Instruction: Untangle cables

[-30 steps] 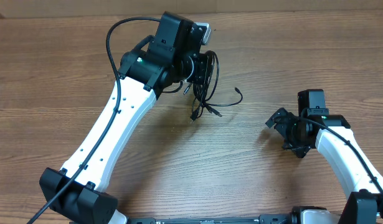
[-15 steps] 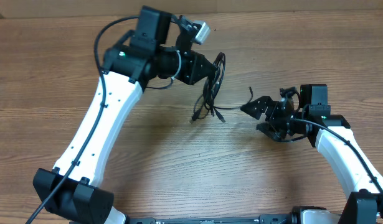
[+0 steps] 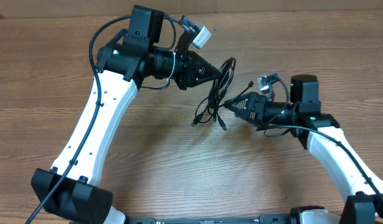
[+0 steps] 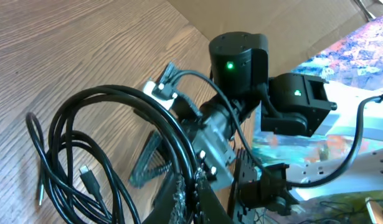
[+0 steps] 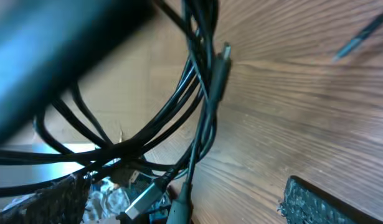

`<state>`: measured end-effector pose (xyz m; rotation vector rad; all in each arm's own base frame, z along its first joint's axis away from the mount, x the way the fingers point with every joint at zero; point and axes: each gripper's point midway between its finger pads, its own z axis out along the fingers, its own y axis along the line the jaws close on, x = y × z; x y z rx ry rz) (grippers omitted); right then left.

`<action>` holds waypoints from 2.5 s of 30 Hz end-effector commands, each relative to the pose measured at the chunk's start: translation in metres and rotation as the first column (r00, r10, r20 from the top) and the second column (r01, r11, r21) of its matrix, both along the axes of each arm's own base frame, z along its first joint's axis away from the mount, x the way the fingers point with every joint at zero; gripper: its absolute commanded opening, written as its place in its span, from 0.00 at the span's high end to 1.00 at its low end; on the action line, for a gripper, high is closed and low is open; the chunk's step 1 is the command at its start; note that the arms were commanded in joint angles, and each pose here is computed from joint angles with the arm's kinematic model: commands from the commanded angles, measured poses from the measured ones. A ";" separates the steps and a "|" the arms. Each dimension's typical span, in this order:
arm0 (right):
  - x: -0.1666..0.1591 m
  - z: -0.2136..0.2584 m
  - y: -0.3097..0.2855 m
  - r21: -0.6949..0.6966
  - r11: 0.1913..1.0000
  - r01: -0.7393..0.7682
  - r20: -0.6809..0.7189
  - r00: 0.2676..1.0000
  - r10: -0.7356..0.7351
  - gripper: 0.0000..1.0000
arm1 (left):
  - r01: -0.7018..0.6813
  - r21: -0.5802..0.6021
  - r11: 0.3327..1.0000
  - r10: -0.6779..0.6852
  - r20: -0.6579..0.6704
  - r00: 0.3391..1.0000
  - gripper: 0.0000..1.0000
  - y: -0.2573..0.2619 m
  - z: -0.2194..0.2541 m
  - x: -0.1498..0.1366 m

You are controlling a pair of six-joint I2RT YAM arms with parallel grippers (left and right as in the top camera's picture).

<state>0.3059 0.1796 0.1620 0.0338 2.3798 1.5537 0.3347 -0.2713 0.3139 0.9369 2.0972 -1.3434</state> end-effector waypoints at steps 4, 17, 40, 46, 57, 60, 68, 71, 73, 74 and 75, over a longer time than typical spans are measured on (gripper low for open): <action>0.007 0.018 0.006 0.050 0.998 0.046 -0.052 0.998 -0.044 0.07 | 0.030 -0.020 0.999 -0.028 0.068 0.997 0.96 0.000 0.015 -0.004; 0.012 0.049 0.014 0.133 0.991 -0.025 0.089 0.996 0.013 0.05 | 0.012 0.020 1.000 -0.012 0.036 0.999 0.96 0.001 0.006 -0.006; 0.012 0.091 0.035 0.079 0.976 -0.202 0.544 0.829 0.127 0.01 | -0.492 0.123 0.862 0.482 -0.501 0.719 0.96 0.000 0.006 0.042; 0.020 0.092 0.056 0.006 0.989 -0.148 0.651 0.752 0.108 0.16 | -0.505 0.134 0.853 0.488 -0.550 0.678 0.96 -0.005 0.007 0.039; 0.026 0.096 0.064 0.007 0.995 -0.102 0.666 0.743 0.072 0.96 | -0.522 0.169 0.836 0.526 -0.517 0.676 0.88 0.001 -0.001 0.041; 0.026 0.096 0.064 0.047 0.995 -0.090 0.599 0.800 0.044 0.96 | -0.548 0.197 0.813 0.571 -0.456 0.683 0.59 0.008 -0.008 0.048; 0.025 0.090 0.063 0.055 0.995 -0.082 0.544 0.838 0.038 0.96 | -0.607 0.225 0.762 0.646 -0.321 0.692 0.15 0.038 -0.016 0.069; 0.027 0.089 0.062 0.062 0.996 -0.065 0.529 0.848 0.023 0.96 | -0.582 0.249 0.774 0.630 -0.208 0.748 0.11 0.061 -0.024 0.073; 0.036 0.088 0.055 0.092 0.996 0.004 0.456 0.889 -0.046 0.96 | -0.534 0.302 0.789 0.589 -0.130 0.797 0.01 0.075 -0.035 0.067; 0.040 0.089 0.051 0.109 0.994 0.033 0.427 0.901 -0.077 0.96 | -0.502 0.337 0.796 0.562 -0.105 0.820 0.01 0.081 -0.042 0.060; 0.042 0.091 0.049 0.118 0.992 0.040 0.421 0.903 -0.086 0.96 | -0.470 0.362 0.805 0.529 -0.079 0.845 0.00 0.083 -0.047 0.055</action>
